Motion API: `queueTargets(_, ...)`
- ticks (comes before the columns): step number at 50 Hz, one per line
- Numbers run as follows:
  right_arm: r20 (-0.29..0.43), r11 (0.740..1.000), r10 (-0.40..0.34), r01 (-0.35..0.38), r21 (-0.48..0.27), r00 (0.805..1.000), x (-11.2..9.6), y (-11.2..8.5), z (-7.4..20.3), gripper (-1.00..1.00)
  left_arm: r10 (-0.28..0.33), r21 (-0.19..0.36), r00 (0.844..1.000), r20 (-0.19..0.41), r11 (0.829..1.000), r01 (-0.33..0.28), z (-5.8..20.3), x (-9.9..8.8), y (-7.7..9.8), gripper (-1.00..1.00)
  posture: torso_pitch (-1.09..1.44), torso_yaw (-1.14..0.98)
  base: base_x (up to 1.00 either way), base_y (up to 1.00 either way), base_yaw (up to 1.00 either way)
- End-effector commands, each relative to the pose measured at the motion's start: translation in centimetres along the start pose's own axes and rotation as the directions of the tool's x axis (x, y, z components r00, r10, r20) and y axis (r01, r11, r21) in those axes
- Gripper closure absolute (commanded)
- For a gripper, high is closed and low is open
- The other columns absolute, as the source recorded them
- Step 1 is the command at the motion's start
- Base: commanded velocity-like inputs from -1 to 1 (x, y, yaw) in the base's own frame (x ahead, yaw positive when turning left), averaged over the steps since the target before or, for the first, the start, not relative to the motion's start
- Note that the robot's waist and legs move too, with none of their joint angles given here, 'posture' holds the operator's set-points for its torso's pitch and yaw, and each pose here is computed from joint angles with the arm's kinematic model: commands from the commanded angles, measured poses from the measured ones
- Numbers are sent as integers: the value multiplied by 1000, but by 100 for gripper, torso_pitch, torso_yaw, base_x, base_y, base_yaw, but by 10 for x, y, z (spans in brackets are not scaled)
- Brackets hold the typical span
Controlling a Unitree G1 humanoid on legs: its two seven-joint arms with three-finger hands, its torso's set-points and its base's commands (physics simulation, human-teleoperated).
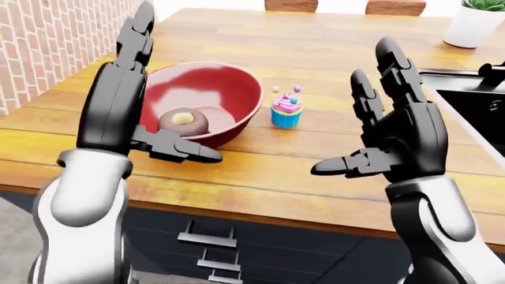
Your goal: Pick up the bowl with donut and place it on the tray. Pick up the cupcake and place it on the tray.
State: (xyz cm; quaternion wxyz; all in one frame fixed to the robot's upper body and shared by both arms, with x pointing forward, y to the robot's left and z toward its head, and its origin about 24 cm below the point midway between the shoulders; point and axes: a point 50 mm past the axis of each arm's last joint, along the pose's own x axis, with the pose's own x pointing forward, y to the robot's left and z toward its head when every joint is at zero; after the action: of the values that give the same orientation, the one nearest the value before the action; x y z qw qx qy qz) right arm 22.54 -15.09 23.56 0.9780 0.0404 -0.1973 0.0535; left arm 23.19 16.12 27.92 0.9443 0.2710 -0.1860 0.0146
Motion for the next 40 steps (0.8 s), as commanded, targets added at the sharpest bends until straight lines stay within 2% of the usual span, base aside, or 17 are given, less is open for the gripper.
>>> queueTargets(1,73,1000,9,-9,-4,997,-1,2,10,-100,72,99,993,92,992,-81,13,-2,10,-100,0,0,0,0,0)
queueTargets(8,72,1000,6,-6,0,997,-1,1,8,-100,53,245,991,122,966,-82,14,5,1,-100,0,0,0,0,0)
queueTargets(12,74,1000,7,-7,1,997,-2,2,9,-100,11,337,989,144,940,-59,12,11,-11,-100,0,0,0,0,0)
queueTargets(14,74,1000,6,-6,2,997,-2,1,8,-100,1,359,989,148,932,-55,10,13,-15,-100,0,0,0,0,0)
queueTargets(15,75,1000,6,-6,3,997,-2,1,7,-100,2,387,988,156,920,-63,10,15,-16,-100,0,0,0,0,0)
queueTargets(16,75,1000,7,-8,4,997,-1,1,7,-100,-3,394,988,157,917,-60,9,15,-18,-100,0,0,0,0,0)
queueTargets(17,76,1000,7,-8,3,997,-2,1,8,-100,-7,423,985,170,904,-67,10,15,-20,-100,0,0,0,0,0)
queueTargets(22,78,1000,5,-5,5,997,-2,0,7,-100,-26,479,982,187,875,-68,11,17,-26,-100,0,0,0,0,0)
queueTargets(29,81,1000,6,-6,6,997,-2,1,9,-100,-41,517,983,179,854,-59,4,26,-35,-100,0,0,0,0,0)
queueTargets(40,83,1000,2,-2,6,997,-3,-1,10,-100,-41,536,990,138,843,-40,-19,35,-44,-100,0,0,0,0,0)
